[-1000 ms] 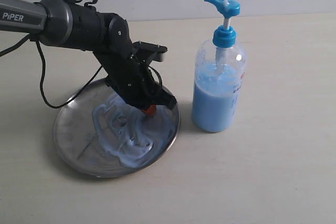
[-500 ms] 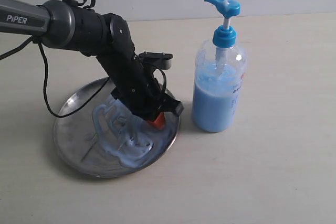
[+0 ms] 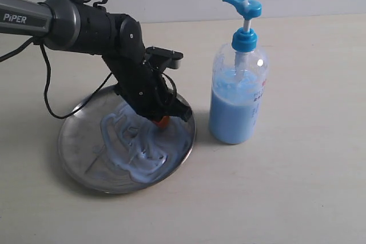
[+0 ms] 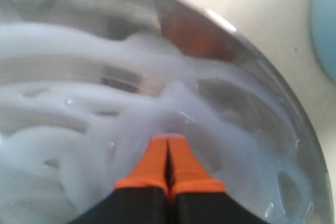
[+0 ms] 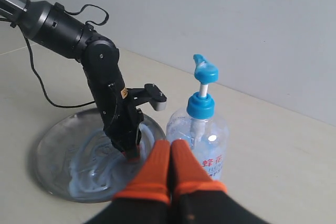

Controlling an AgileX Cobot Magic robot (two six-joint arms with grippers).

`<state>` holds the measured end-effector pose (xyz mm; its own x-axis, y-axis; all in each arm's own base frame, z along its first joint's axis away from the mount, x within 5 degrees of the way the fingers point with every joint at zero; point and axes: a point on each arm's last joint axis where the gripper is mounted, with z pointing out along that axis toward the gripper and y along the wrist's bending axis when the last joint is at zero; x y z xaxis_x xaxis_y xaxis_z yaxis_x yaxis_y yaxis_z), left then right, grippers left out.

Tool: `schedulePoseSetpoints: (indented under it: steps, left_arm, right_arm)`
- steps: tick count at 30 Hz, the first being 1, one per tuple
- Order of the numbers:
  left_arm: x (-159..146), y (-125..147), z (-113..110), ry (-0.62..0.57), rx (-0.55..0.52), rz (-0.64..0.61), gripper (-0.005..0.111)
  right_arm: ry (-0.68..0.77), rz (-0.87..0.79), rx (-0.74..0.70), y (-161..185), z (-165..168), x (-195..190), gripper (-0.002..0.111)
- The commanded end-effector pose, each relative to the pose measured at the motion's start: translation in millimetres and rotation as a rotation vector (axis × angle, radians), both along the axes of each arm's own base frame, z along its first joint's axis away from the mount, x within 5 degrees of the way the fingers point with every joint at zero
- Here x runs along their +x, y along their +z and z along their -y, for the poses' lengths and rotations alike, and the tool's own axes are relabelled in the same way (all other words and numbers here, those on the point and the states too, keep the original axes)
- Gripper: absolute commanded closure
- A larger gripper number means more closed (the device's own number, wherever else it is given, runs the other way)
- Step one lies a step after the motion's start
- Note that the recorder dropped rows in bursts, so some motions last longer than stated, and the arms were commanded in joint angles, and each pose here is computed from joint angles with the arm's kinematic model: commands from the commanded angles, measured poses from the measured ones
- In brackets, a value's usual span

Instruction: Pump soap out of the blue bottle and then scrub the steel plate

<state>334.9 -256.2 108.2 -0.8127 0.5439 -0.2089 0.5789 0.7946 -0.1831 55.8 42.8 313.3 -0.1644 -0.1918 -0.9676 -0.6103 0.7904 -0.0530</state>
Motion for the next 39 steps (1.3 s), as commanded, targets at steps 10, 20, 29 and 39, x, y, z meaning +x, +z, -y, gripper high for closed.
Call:
schedulePoseSetpoints:
  steps: [10,20,29,39]
  left_arm:
    - [-10.8,-8.0,2.8,-0.025,-0.018,-0.109,0.107]
    - [-6.7,-10.2,-5.9,-0.079,0.083,-0.05,0.107]
    - [4.0,-6.6,5.5,0.093,-0.058,0.025,0.107]
    - [-18.2,-7.9,1.5,-0.066,0.001,-0.177,0.107]
  right_arm:
    - [-0.002,0.006,0.01,-0.3,0.1,-0.1,0.108]
    - [-0.002,0.004,0.007,-0.6,0.2,-0.2,0.108]
    - [-0.002,0.008,0.01,-0.2,0.2,0.0,0.108]
    - [0.004,-0.009,0.026,-0.5,-0.7,-0.8,0.108]
